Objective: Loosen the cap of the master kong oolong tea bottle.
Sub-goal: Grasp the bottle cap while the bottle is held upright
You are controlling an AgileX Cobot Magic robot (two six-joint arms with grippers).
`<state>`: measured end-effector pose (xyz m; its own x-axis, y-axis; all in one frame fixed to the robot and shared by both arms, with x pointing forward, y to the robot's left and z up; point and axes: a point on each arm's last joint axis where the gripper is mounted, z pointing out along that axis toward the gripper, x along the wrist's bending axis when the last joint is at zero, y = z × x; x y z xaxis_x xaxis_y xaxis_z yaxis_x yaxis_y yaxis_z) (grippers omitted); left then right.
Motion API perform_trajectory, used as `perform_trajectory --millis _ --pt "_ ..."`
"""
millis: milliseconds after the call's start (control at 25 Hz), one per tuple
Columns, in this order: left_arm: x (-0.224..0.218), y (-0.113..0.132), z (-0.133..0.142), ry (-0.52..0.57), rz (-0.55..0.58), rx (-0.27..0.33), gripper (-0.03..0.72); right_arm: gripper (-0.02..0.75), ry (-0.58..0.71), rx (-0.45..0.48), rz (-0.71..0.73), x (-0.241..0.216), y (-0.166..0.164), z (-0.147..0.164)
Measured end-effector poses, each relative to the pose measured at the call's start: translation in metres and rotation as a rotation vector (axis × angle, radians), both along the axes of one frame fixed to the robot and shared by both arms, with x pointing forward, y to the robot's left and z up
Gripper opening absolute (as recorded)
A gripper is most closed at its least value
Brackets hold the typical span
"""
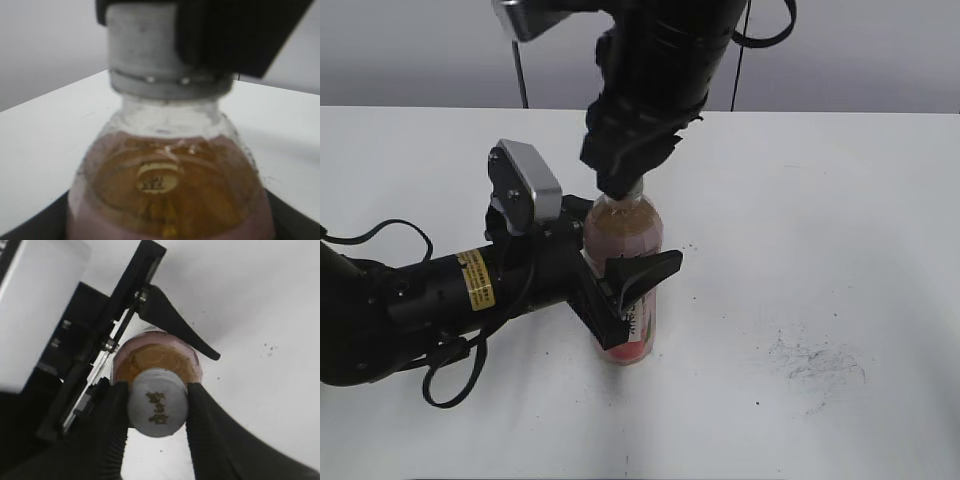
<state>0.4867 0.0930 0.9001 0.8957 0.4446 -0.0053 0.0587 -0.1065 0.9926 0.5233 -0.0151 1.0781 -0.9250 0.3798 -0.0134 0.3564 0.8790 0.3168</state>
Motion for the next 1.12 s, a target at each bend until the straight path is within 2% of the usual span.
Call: perform_trajectory --millis 120,240,440,480,560,640,680,760,840,880,960,1040,1120 --pt "0.0001 0.0000 0.0000 0.000 0.001 0.000 0.442 0.268 -0.083 -0.036 0.267 0.0001 0.0001 0.0000" --pt "0.0001 0.0001 -0.0001 0.001 0.001 0.001 0.442 0.268 -0.191 -0.085 0.620 0.0002 0.0002 0.0001" --pt "0.0001 0.0001 -0.0002 0.001 0.002 0.003 0.442 0.268 -0.424 -0.187 1.358 0.0001 0.0003 0.0010" --pt "0.0002 0.0001 -0.0002 0.001 0.002 0.002 0.442 0.268 -0.450 -0.196 1.443 0.0000 0.0005 0.0011" --pt "0.0002 0.0001 -0.0002 0.001 0.002 0.002 0.442 0.268 -0.464 -0.198 1.482 -0.0003 0.0007 0.0014" --pt "0.0001 0.0001 -0.0002 0.001 0.001 0.003 0.442 0.269 -0.431 -0.183 1.376 -0.0003 0.0007 0.0014" --pt "0.0000 0.0001 -0.0002 0.000 0.001 0.003 0.442 0.295 -0.407 -0.174 1.297 -0.0001 0.0005 0.0014" --pt "0.0000 0.0001 -0.0002 0.000 0.001 0.003 0.442 0.415 -0.336 -0.153 1.067 0.0005 -0.0003 0.0010" --pt "0.0000 0.0001 -0.0002 0.000 0.001 0.003 0.442 0.567 -0.260 -0.119 0.807 0.0008 -0.0006 0.0012" --pt "0.0000 0.0001 -0.0002 0.000 0.001 0.003 0.442 0.608 -0.217 -0.098 0.663 0.0008 -0.0005 0.0015" --pt "0.0000 0.0001 -0.0002 0.000 0.001 0.003 0.442 0.611 -0.135 -0.050 0.405 0.0003 0.0002 0.0025" --pt "0.0000 0.0001 -0.0002 0.000 0.001 0.003 0.442 0.559 -0.043 0.007 0.138 -0.0007 0.0017 0.0038" --pt "0.0000 0.0001 -0.0002 0.000 0.001 0.003 0.442 0.493 0.028 0.043 -0.055 -0.0015 0.0025 0.0041"
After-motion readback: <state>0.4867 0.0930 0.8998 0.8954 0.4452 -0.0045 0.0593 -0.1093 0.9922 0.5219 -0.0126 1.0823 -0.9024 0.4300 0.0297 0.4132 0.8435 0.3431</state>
